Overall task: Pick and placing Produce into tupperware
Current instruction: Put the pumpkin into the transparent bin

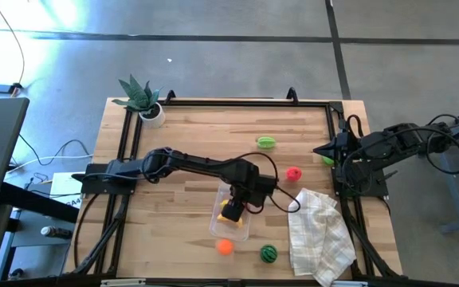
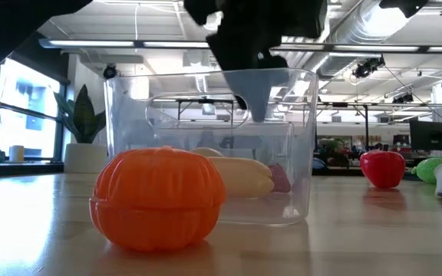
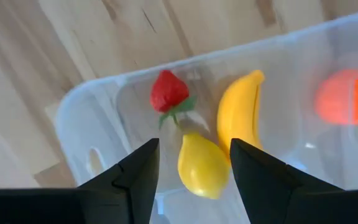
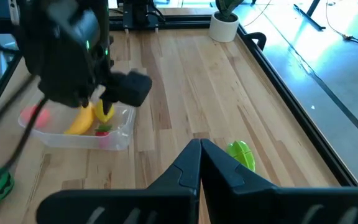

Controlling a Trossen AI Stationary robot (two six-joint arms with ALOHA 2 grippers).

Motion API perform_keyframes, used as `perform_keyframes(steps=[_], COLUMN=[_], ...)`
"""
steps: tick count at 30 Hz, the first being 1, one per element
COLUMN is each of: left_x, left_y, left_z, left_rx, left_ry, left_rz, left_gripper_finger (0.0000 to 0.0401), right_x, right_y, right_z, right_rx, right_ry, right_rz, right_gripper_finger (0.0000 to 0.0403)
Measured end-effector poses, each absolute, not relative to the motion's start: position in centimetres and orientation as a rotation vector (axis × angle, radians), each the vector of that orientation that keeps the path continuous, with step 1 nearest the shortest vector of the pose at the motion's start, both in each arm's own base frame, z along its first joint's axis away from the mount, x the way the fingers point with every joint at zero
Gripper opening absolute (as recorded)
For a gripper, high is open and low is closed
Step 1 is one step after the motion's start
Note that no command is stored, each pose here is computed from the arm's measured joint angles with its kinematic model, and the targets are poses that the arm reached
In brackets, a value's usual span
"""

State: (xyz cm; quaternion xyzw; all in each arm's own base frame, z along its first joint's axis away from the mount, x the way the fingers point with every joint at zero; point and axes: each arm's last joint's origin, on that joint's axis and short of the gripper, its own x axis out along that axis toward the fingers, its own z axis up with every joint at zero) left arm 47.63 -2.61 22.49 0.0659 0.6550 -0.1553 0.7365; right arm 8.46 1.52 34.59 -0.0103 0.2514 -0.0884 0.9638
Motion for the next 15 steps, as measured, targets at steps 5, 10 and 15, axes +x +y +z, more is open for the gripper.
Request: perform_keyframes(steps=[5,10,15], left_x=[46.2,44.3,43.5], left_y=[-2.9,-3.8,-4.4], left_z=[25.2,27.9,29.8], left_rx=[0.093,0.071,0.164], left_ry=[1.447,1.477,1.421], left_rz=[-0.291,-0.161,-0.034], left_gripper_finger=[0.0184,0.0184,0.0184], right_x=[8.5,8.5,8.4], right_y=[1.5,1.5,1.5], right_z=[34.6,34.6,34.6], right_rx=[-0.021,-0.022,-0.021], right_ry=[0.509,0.511,0.509], right_rz=[-0.179,-0.179,-0.179], right_gripper_finger=[0.0000,0.0000,0.0000])
